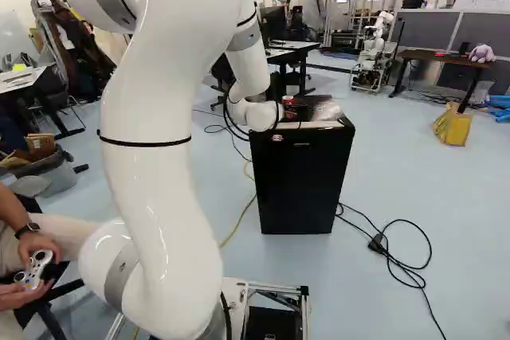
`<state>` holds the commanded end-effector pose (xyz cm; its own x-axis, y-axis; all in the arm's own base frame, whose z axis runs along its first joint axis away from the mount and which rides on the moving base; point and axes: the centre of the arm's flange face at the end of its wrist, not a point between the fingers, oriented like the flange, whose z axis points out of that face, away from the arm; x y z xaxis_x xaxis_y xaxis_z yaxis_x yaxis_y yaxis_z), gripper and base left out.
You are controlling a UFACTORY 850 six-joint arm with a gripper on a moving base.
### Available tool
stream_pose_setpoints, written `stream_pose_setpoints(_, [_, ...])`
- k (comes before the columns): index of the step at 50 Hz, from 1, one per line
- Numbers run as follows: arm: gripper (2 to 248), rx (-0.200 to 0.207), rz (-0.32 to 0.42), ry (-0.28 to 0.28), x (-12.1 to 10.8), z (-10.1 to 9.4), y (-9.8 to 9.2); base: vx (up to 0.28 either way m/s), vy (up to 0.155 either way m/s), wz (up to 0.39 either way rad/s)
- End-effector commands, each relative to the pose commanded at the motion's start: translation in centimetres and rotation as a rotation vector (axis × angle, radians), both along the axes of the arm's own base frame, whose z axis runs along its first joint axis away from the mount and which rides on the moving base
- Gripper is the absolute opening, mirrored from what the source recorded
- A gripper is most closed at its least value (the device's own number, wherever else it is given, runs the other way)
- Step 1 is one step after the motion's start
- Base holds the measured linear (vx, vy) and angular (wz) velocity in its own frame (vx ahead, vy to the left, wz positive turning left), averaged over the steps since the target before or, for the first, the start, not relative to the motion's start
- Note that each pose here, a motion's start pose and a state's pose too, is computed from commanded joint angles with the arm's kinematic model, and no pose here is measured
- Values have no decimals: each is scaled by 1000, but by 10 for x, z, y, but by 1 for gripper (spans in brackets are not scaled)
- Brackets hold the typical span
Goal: Grab a drink from the fridge
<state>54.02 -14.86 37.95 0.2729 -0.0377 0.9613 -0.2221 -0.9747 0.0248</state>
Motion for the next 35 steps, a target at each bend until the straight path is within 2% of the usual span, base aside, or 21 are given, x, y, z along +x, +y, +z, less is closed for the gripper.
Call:
stream_pose_setpoints(1, [234, 0, 0, 0, 0, 0, 0, 0, 0, 0])
stream_pose_setpoints(5, [234, 0, 0, 0, 0, 0, 0, 0, 0, 0])
stream_pose_setpoints(6, [198, 0, 0, 0, 0, 0, 0, 0, 0, 0])
stream_pose_setpoints(10, [198, 0, 0, 0, 0, 0, 0, 0, 0, 0])
stream_pose_setpoints(11, [160, 0, 0, 0, 0, 0, 0, 0, 0, 0])
stream_pose_setpoints(15, [160, 0, 0, 0, 0, 0, 0, 0, 0, 0])
stream_pose_setpoints(16, [122, 0, 0, 0, 0, 0, 0, 0, 0, 0])
stream_pose_setpoints(21, [122, 0, 0, 0, 0, 0, 0, 0, 0, 0])
stream_pose_setpoints(22, [93, 0, 0, 0, 0, 0, 0, 0, 0, 0])
stream_pose_setpoints(35, [91, -3, 0, -9, 0, 5, 0, 0, 0, 0])
